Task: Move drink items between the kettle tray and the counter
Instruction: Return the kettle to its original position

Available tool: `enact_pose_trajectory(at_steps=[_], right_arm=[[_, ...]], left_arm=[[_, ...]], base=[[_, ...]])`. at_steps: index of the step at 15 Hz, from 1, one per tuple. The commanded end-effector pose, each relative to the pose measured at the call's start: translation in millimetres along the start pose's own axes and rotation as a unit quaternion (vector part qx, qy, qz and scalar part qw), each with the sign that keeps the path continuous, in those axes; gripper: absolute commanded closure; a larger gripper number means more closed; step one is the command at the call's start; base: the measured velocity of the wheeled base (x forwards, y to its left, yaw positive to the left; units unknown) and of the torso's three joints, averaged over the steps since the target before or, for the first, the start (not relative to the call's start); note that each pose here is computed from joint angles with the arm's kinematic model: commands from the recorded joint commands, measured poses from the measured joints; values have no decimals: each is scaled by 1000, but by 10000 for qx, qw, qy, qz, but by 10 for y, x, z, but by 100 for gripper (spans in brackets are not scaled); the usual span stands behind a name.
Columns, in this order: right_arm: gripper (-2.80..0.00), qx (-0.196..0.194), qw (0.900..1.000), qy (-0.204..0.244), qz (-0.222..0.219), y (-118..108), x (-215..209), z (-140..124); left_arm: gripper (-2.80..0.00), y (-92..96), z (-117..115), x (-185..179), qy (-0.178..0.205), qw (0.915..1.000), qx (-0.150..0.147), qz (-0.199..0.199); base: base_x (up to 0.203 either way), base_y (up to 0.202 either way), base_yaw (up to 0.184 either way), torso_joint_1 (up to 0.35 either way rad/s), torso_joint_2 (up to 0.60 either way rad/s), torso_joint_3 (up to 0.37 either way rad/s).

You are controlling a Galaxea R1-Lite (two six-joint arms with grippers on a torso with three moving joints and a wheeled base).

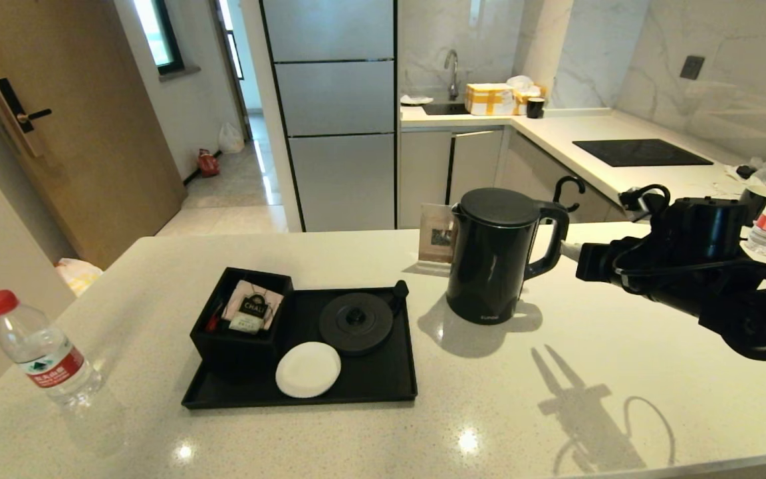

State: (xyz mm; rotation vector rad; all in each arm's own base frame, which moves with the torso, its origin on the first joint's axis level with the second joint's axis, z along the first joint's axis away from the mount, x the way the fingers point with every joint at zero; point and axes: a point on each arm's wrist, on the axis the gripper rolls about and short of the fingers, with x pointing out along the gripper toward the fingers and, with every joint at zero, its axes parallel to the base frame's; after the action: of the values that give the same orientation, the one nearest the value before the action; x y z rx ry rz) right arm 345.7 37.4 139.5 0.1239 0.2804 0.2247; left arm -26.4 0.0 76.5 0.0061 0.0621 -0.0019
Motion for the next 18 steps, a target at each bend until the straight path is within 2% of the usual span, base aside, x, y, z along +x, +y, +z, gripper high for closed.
enact_pose_trajectory(at_steps=[1, 13, 16, 18], right_arm=[[-280, 33, 9999, 96, -55, -64, 102, -71], [-280, 240, 9995, -106, -188, -180, 336, -60], [-280, 205, 9987, -330, -326, -246, 656, -33], [-280, 157, 9983, -391, -392, -259, 714, -25]], left_arm=[[0, 0, 0, 0, 4, 10000, 0, 1], [0, 0, 0, 0, 4, 10000, 0, 1], [0, 0, 0, 0, 4, 10000, 0, 1], [0, 0, 0, 0, 4, 10000, 0, 1]], base=[[0, 0, 0, 0, 0, 0], [0, 0, 0, 0, 0, 0], [0, 0, 0, 0, 0, 0], [0, 0, 0, 0, 0, 0]])
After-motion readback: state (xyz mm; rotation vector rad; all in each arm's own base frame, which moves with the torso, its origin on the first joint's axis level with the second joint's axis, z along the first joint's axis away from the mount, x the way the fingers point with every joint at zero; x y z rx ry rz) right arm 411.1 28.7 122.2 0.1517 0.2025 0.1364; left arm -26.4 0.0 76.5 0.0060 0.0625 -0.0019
